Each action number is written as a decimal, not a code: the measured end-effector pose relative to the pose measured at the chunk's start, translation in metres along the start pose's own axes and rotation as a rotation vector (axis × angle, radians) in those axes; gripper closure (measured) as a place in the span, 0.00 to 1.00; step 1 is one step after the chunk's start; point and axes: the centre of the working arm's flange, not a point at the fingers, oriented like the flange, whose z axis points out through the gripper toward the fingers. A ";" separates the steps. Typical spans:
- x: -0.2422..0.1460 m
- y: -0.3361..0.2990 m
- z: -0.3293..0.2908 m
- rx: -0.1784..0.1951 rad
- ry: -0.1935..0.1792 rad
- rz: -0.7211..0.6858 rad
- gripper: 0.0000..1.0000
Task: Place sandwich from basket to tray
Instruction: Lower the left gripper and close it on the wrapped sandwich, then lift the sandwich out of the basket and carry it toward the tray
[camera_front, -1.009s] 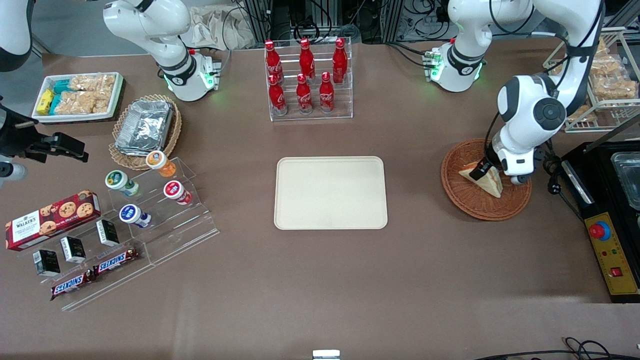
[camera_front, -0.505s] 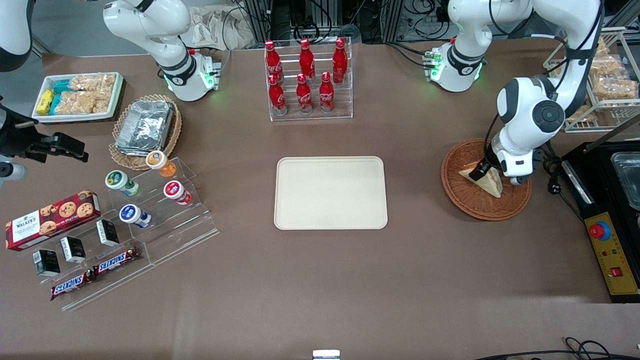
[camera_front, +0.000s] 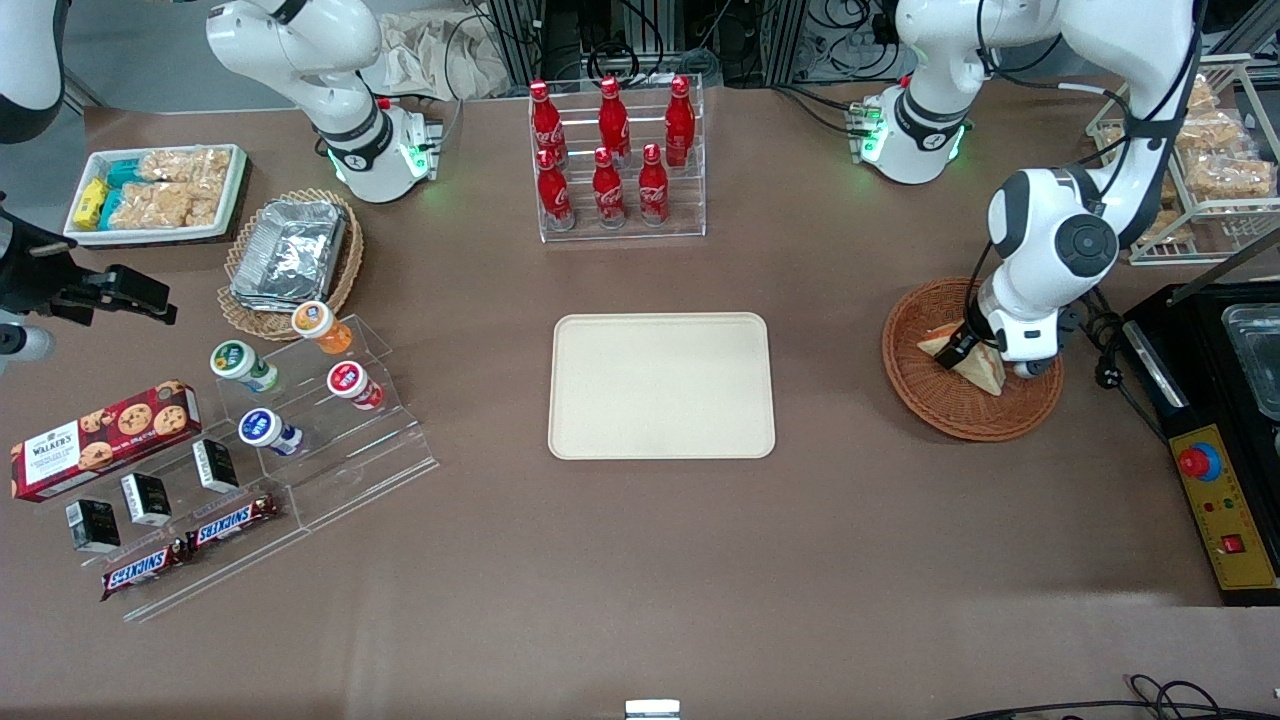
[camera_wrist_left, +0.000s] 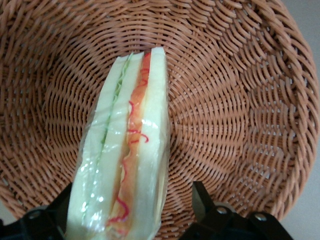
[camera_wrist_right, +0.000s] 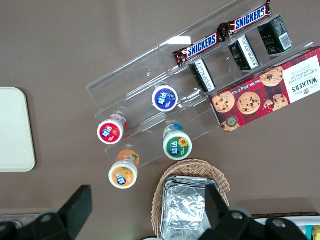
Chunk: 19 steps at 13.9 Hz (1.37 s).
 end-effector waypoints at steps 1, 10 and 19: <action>0.000 0.000 0.002 0.003 -0.001 0.001 0.04; 0.006 0.006 -0.008 -0.024 0.027 0.008 0.62; -0.022 0.053 -0.220 0.018 0.030 0.213 0.75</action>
